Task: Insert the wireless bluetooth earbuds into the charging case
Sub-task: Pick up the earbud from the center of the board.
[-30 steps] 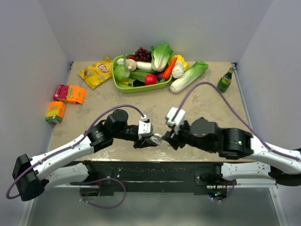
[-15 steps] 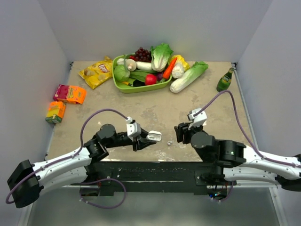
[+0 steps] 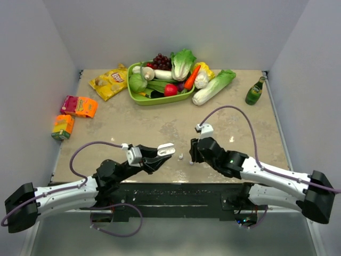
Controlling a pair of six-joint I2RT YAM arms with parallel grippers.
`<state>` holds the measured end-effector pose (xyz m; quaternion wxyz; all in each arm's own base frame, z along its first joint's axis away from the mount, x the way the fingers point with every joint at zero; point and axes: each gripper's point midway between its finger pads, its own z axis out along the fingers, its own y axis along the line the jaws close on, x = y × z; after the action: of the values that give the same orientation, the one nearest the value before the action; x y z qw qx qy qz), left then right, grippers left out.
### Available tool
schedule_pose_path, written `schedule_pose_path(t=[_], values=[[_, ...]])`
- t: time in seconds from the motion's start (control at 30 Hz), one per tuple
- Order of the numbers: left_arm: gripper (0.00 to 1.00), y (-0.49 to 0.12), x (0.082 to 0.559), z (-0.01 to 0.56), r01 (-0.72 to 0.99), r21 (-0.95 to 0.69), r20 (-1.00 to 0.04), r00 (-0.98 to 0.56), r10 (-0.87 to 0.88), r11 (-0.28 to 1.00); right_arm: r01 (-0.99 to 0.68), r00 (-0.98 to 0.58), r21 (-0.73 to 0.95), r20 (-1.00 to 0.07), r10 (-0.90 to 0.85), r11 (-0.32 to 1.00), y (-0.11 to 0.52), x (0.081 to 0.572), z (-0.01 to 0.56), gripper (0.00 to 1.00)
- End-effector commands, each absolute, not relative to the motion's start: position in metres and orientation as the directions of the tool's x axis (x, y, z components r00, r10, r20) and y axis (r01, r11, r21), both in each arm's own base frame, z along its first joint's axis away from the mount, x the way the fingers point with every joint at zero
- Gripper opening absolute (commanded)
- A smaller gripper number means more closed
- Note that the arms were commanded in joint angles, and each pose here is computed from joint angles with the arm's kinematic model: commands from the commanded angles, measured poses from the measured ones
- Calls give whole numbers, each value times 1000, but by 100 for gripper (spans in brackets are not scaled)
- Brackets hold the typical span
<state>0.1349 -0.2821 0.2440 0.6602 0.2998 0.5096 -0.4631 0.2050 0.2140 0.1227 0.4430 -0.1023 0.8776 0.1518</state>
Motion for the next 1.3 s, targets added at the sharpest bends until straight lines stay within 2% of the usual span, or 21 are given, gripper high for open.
schedule_pose_path(t=[0.0,0.13,0.17,0.3,0.53,0.63,0.77,1.27], values=[[0,-258,145,265,871,-107,-900,120,-419,479,-401,-678,297,-733,-62,867,249,187,93,39],[0,-255,145,256,866,-121,-904,105,-414,485,-384,-695,317,-718,-46,867,250,184,80,23],[0,-255,145,254,865,-122,-906,103,-410,486,-380,-698,314,-714,-47,870,249,184,78,15],[0,-256,145,250,865,-116,-912,101,-397,487,-356,-717,287,-694,-62,889,246,185,65,4],[0,-259,145,245,869,-114,-919,92,-382,481,-278,-727,214,-684,-59,937,226,188,59,7],[0,-259,146,242,867,-119,-922,85,-379,484,-225,-726,184,-687,-38,957,214,191,59,0],[0,-258,146,240,864,-122,-923,84,-377,489,-199,-749,167,-661,-40,966,213,189,50,0],[0,-257,144,232,866,-124,-927,74,-369,485,-237,-774,177,-629,-75,955,229,189,35,0]])
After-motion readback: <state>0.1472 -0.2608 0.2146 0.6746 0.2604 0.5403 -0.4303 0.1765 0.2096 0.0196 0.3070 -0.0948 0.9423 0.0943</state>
